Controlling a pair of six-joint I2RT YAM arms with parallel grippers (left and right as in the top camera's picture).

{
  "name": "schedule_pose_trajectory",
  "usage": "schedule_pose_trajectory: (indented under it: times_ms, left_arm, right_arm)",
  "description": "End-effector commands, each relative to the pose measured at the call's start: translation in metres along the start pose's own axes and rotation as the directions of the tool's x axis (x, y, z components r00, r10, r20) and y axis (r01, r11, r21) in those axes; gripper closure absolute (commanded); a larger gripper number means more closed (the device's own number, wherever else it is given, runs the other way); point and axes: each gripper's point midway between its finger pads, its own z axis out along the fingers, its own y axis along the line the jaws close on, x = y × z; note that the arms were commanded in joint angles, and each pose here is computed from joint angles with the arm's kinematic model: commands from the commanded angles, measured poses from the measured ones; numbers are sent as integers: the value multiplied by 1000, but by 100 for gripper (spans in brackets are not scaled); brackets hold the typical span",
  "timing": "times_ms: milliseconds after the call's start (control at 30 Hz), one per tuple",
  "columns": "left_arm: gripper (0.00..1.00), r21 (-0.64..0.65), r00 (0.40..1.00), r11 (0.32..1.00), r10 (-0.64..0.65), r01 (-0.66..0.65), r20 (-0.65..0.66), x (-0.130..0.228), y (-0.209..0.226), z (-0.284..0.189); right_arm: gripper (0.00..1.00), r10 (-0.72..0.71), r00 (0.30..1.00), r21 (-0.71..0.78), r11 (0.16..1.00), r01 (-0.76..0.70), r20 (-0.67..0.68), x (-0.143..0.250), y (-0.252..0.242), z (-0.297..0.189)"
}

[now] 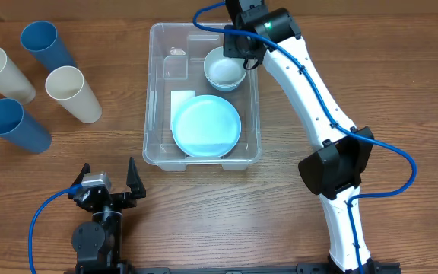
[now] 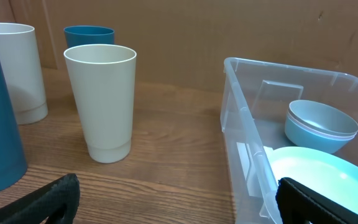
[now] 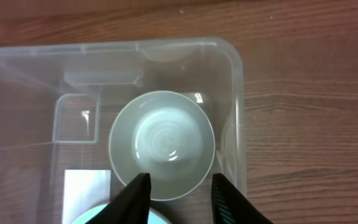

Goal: Pack container

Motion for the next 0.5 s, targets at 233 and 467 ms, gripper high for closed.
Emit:
schedule_pose_trajectory:
  times_ms: [233,467]
  left_arm:
    - [0,11,1000,1000,17,-17,5,0,-2,0]
    - [0,2,1000,1000,19,-19,6,0,0,0]
  right_arm:
    - [0,262,898,123,938,-323,353,-93,-172,-161]
    - [0,421,866,334,802,-495,271,-52,-311,-162]
